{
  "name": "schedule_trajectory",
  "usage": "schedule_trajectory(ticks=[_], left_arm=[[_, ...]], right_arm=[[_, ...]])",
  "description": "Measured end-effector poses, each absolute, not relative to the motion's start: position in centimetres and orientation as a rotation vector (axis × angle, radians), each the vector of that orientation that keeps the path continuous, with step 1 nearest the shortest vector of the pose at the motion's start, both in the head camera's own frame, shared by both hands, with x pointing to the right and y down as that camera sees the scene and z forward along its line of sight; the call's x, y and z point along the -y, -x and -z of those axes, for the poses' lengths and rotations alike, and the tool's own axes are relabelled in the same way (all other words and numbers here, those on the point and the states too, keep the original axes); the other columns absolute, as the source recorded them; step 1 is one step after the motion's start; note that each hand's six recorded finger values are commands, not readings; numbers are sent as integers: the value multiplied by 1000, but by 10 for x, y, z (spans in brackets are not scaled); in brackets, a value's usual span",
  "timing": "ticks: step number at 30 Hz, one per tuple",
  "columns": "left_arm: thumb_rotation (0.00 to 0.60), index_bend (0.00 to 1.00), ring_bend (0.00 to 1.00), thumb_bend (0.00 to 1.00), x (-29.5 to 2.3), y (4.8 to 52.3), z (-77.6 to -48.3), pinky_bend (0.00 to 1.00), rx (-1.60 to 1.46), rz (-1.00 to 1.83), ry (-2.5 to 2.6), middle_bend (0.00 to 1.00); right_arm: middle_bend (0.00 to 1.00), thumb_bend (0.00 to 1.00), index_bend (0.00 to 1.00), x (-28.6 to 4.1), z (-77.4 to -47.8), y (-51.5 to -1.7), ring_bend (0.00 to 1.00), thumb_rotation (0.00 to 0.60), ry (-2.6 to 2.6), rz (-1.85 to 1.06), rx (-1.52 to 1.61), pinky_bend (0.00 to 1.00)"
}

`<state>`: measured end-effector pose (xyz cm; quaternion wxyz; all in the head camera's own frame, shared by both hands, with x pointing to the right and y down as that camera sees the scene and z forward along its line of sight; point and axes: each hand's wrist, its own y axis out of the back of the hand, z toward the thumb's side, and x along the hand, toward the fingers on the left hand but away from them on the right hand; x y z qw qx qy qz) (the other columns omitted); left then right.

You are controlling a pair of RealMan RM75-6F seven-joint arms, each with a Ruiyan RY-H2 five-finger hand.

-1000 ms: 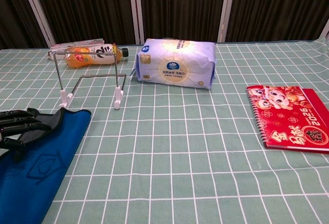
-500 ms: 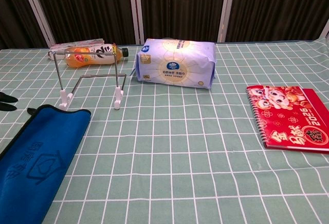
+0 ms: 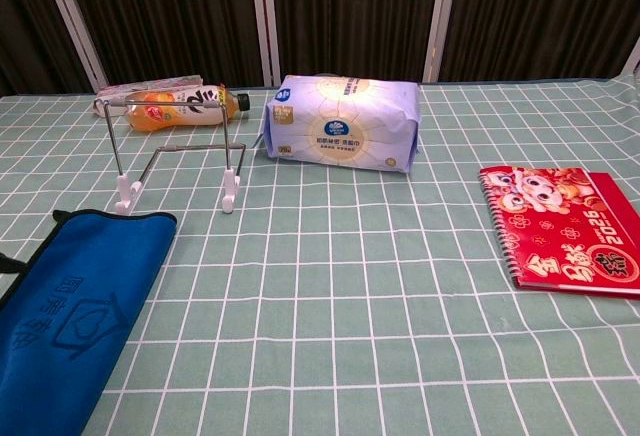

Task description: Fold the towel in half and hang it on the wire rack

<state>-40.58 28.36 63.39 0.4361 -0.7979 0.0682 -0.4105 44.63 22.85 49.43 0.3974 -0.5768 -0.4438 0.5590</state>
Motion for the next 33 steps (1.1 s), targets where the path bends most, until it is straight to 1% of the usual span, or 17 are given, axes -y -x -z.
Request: schedule_trajectory(ticks=[4, 9, 19, 21, 24, 33], left_arm=[[600, 514, 0, 335, -294, 392, -642, 0, -153, 995, 2016, 0], [600, 557, 0, 343, -303, 389, -650, 0, -108, 991, 2022, 0], [600, 556, 0, 342, -308, 409, -655, 0, -97, 1038, 2016, 0], [600, 535, 0, 342, -309, 410, -657, 0, -98, 1040, 2017, 0], [600, 512, 0, 343, -312, 409, -662, 0, -101, 1032, 2024, 0], [600, 511, 0, 341, -313, 399, -669, 0, -103, 993, 2027, 0]], right_arm=[[0, 0, 0, -228, -494, -447, 0, 600, 1462, -1416, 1127, 0], [0, 0, 0, -228, -494, -449, 0, 600, 1459, -1420, 1134, 0], [0, 0, 0, -227, -494, -452, 0, 600, 1458, -1426, 1136, 0], [0, 0, 0, -228, -494, -451, 0, 600, 1459, -1426, 1133, 0], [0, 0, 0, -228, -495, -450, 0, 600, 1462, -1425, 1131, 0], [0, 0, 0, -228, -494, -450, 0, 600, 1459, -1427, 1133, 0]])
